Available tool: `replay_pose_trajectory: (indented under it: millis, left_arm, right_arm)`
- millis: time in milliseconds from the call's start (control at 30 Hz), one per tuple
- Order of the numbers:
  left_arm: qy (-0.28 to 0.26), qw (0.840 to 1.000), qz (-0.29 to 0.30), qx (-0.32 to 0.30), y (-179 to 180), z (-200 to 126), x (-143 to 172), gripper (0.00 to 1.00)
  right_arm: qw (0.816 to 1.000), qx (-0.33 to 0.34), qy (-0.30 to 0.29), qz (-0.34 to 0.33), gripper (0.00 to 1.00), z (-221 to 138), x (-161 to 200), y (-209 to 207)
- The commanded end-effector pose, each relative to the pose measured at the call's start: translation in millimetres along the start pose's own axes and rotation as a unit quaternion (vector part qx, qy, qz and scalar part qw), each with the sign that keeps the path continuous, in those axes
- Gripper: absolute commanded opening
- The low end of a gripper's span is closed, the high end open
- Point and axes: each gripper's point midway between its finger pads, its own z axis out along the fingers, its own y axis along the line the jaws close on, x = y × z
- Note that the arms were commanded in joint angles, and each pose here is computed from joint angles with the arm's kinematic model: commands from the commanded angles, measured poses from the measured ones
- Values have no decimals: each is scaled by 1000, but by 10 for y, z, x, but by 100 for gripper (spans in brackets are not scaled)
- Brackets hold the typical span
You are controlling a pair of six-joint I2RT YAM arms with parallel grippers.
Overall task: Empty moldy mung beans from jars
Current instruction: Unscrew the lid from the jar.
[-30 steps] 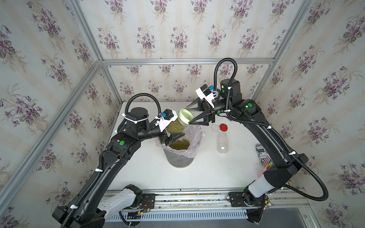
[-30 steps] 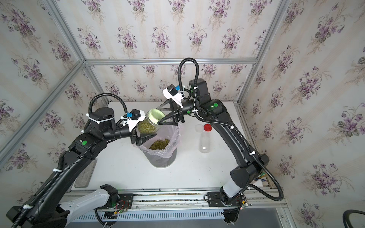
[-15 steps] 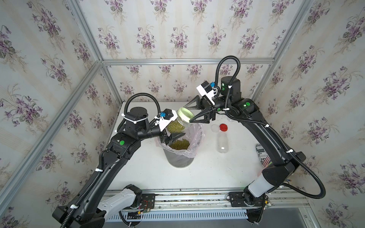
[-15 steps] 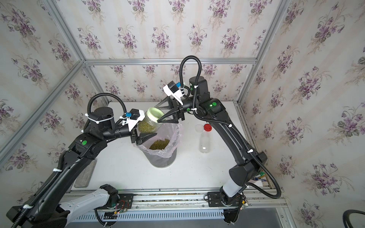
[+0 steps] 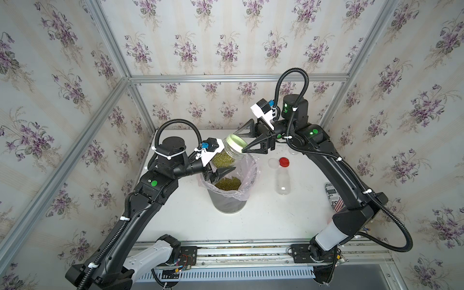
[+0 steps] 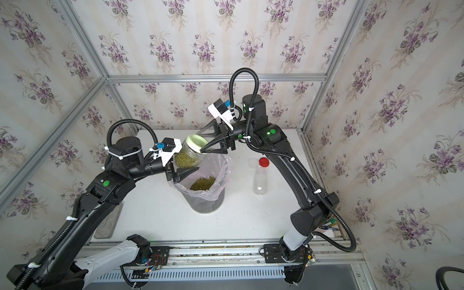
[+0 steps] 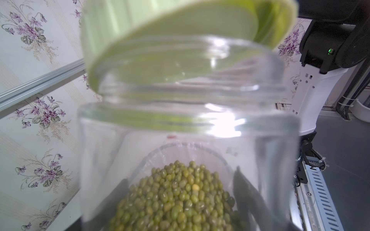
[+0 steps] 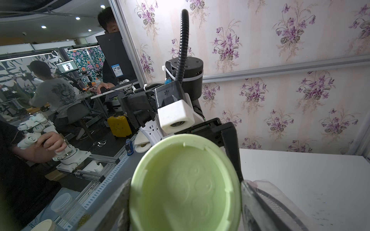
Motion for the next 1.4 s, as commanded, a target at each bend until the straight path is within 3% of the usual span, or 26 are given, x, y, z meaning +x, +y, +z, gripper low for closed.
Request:
replay_pose_trajectory:
  millis: [0,367,667,1000,1367]
  left_arm:
    - [-17,1000,13,-18,80,-10,-94,1]
    - [-16,999,13,-29,127,-6,-94,1]
    - [-16,999,14,-39,148,-22,-95,1]
    - [-22,1000,7,-11,79,16,-109,1]
    - [-26,1000,0,16,15,52,-109,1]
  right_arm:
    - [999,-33,-7,-21,62,-21,-115,161]
    - [998,41,-27,42,62,-6,-156,-218]
    - [997,31,-28,70,61,4,-52,-213]
    - [998,-50,-11,-44,61,-51,-88,332]
    - [994,-91,-8,-63,61,-276,-121,86]
